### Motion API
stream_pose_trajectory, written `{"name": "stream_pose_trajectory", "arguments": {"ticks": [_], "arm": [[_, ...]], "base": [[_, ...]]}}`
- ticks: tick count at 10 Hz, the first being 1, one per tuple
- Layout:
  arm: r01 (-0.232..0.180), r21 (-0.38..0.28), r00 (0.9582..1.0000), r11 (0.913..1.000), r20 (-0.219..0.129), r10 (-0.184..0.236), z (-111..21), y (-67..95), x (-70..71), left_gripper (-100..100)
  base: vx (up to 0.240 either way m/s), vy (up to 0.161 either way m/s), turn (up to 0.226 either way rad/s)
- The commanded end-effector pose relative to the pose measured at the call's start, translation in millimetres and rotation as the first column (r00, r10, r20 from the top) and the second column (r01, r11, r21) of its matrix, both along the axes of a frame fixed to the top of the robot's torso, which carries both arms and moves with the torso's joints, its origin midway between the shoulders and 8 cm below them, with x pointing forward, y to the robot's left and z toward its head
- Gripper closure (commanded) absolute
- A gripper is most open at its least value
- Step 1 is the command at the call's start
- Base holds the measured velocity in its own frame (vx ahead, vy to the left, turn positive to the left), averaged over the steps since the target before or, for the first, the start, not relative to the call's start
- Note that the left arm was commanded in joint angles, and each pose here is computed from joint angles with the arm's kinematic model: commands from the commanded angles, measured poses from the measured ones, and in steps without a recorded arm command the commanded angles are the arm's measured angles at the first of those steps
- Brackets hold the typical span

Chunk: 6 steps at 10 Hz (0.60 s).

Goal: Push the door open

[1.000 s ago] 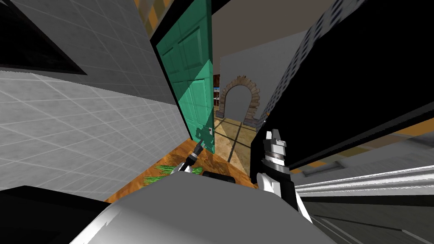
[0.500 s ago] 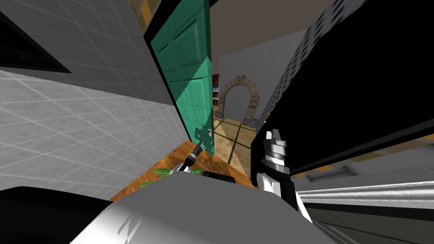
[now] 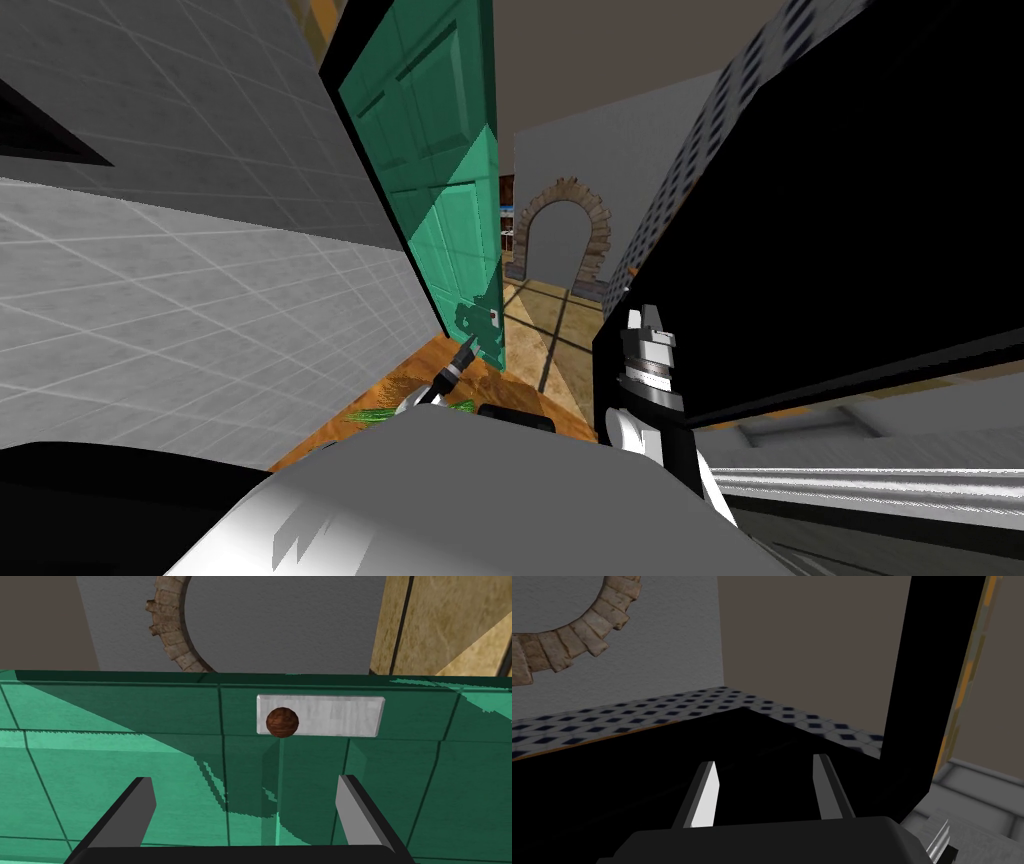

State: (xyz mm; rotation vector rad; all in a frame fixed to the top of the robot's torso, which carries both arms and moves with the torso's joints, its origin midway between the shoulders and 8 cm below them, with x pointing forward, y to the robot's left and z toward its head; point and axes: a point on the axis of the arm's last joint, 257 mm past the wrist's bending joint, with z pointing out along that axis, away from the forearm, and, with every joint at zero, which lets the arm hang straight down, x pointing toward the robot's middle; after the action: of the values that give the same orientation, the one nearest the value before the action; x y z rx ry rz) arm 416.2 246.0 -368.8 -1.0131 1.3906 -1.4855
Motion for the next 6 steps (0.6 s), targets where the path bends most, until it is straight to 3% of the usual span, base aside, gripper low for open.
{"name": "stream_pose_trajectory", "arguments": {"ticks": [1, 5, 6], "arm": [[0.004, 0.006, 0.9999, 1.0000, -0.012, -0.003, -5.8, 3.6, -1.3, -100], [0.012, 0.026, 0.9989, 0.9996, -0.045, -0.011, -20.3, 15.9, -5.9, -100], [0.011, 0.023, 0.9992, 0.9997, -0.039, -0.010, -18.5, 12.6, -5.0, -100]], "base": [[0.095, 0.018, -0.012], [0.117, 0.036, -0.037], [0.040, 0.006, 0.000]]}}
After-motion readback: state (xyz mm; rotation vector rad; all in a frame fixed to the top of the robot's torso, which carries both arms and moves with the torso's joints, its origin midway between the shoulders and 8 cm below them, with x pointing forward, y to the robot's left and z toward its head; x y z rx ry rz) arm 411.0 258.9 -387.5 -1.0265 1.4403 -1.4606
